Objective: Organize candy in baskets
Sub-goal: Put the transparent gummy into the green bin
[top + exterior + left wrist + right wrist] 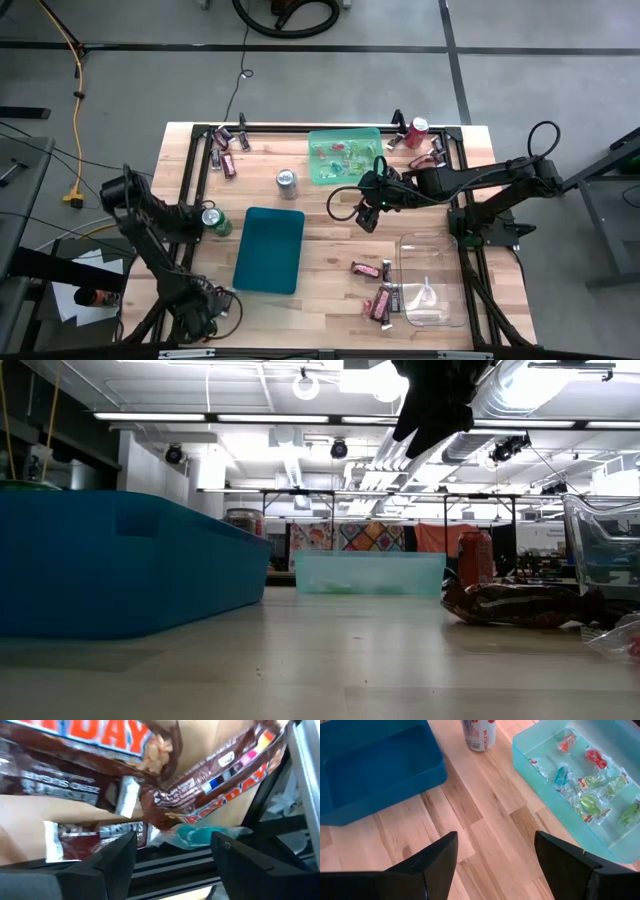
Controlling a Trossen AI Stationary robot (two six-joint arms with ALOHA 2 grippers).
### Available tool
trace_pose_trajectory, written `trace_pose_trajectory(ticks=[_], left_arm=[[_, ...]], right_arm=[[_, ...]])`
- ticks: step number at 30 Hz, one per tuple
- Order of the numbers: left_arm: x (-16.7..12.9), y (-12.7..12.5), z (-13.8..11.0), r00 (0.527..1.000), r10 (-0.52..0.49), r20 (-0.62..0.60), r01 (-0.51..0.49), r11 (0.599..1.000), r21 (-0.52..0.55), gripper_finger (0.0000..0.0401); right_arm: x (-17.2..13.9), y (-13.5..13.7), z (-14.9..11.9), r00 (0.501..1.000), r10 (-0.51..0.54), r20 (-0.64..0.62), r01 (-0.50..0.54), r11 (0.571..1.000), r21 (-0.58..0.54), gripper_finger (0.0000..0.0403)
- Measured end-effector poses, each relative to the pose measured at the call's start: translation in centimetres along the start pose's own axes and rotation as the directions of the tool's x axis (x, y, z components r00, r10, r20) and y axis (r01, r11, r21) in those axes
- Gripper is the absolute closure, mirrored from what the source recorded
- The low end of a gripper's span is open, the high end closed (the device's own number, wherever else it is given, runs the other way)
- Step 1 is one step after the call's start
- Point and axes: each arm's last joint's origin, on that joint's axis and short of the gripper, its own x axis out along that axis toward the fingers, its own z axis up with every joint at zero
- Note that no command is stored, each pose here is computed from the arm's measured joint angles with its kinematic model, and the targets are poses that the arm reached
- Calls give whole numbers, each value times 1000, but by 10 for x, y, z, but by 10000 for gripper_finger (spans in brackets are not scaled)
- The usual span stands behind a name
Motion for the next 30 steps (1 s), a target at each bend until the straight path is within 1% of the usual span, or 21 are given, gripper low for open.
trace_pose_trajectory(ticks=[4, 7, 9, 10, 13, 14, 18, 21, 24, 26, 28, 30], left_arm=[[10, -2, 1, 999, 6, -38, -5, 1000, 19, 161], [15, -2, 2, 998, 20, -54, -20, 1000, 14, 181], [16, -2, 2, 998, 23, -55, -22, 1000, 14, 221], [15, -2, 2, 998, 21, -53, -20, 1000, 15, 249], [8, -1, 1, 999, -1, -34, 2, 1000, 19, 362], [4, -1, 1, 1000, -14, -26, 14, 1000, 19, 380], [-18, 2, -1, 998, -68, 6, 68, 998, 16, 397], [-48, 6, -4, 983, -169, 69, 165, 985, 50, 398], [-86, 15, -4, 942, -280, 186, 271, 960, 72, 400], [-114, 26, 0, 890, -315, 329, 311, 948, 65, 400], [-140, 41, 8, 810, -288, 512, 309, 950, 45, 400], [-165, 58, 20, 704, -216, 677, 266, 963, 31, 401]], right_arm=[[0, 0, 0, 1000, -6, 3, 6, 1000, 0, 143], [0, 0, 0, 1000, -8, -1, 8, 1000, -1, 143], [0, -1, -1, 1000, -11, -6, 11, 1000, -3, 143], [0, -1, -1, 1000, -12, -8, 12, 1000, -4, 143], [0, -1, -1, 1000, -13, -10, 13, 1000, -5, 143], [0, -1, -1, 1000, -13, -10, 13, 1000, -6, 143], [0, -1, -1, 1000, -26, -2, 26, 999, -26, 143], [0, -1, -1, 1000, -27, 3, 27, 999, -29, 143], [-1, -1, 1, 1000, -17, 15, 17, 1000, -24, 143], [-3, -1, 2, 1000, -1, 29, 2, 1000, -16, 143], [-9, -2, 4, 998, 14, 56, -13, 1000, -4, 143], [-15, -3, 6, 996, 30, 87, -32, 999, 14, 143]])
